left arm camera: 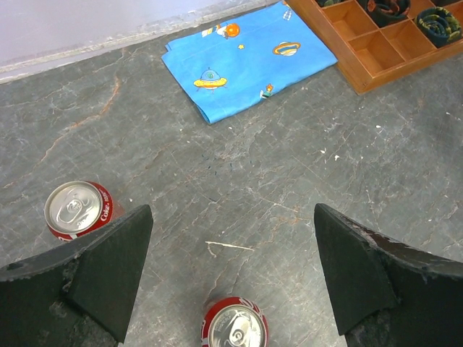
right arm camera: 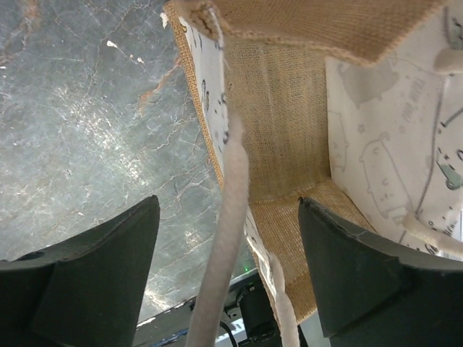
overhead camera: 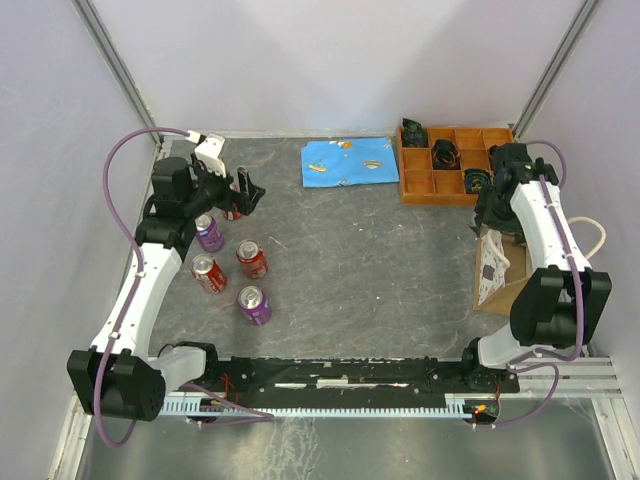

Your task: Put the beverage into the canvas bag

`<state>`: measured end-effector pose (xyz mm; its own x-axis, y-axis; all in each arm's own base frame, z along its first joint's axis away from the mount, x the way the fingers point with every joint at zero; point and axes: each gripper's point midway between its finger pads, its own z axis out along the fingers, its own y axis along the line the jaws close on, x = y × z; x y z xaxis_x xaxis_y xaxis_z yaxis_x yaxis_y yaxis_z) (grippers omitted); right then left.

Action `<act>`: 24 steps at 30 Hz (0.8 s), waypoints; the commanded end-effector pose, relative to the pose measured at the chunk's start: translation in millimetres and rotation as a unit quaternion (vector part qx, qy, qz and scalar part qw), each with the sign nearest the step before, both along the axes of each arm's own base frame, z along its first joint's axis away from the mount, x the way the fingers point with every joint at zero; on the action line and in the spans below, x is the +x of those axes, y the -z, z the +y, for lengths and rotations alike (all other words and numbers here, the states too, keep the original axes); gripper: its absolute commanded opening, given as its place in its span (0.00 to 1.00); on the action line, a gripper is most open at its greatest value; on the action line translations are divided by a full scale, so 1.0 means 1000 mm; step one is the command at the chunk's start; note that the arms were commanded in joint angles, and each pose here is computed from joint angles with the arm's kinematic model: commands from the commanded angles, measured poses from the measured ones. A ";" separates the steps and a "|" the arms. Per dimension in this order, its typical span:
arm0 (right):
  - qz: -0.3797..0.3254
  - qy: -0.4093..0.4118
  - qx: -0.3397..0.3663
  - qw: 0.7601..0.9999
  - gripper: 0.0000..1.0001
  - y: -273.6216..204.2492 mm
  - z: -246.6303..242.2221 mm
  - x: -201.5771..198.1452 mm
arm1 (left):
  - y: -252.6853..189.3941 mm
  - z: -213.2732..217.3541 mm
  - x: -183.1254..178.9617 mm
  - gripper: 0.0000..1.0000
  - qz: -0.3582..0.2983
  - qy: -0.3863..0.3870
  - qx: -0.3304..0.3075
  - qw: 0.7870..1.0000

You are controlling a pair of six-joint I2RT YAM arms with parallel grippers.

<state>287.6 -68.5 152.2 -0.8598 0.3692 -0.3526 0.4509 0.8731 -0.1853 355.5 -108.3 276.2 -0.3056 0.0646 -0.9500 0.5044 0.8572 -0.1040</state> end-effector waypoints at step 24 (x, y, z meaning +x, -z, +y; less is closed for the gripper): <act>-0.038 -0.051 -0.025 0.998 0.00 -0.037 0.058 0.028 | -0.010 -0.008 -0.008 0.98 -0.017 0.025 0.012 0.999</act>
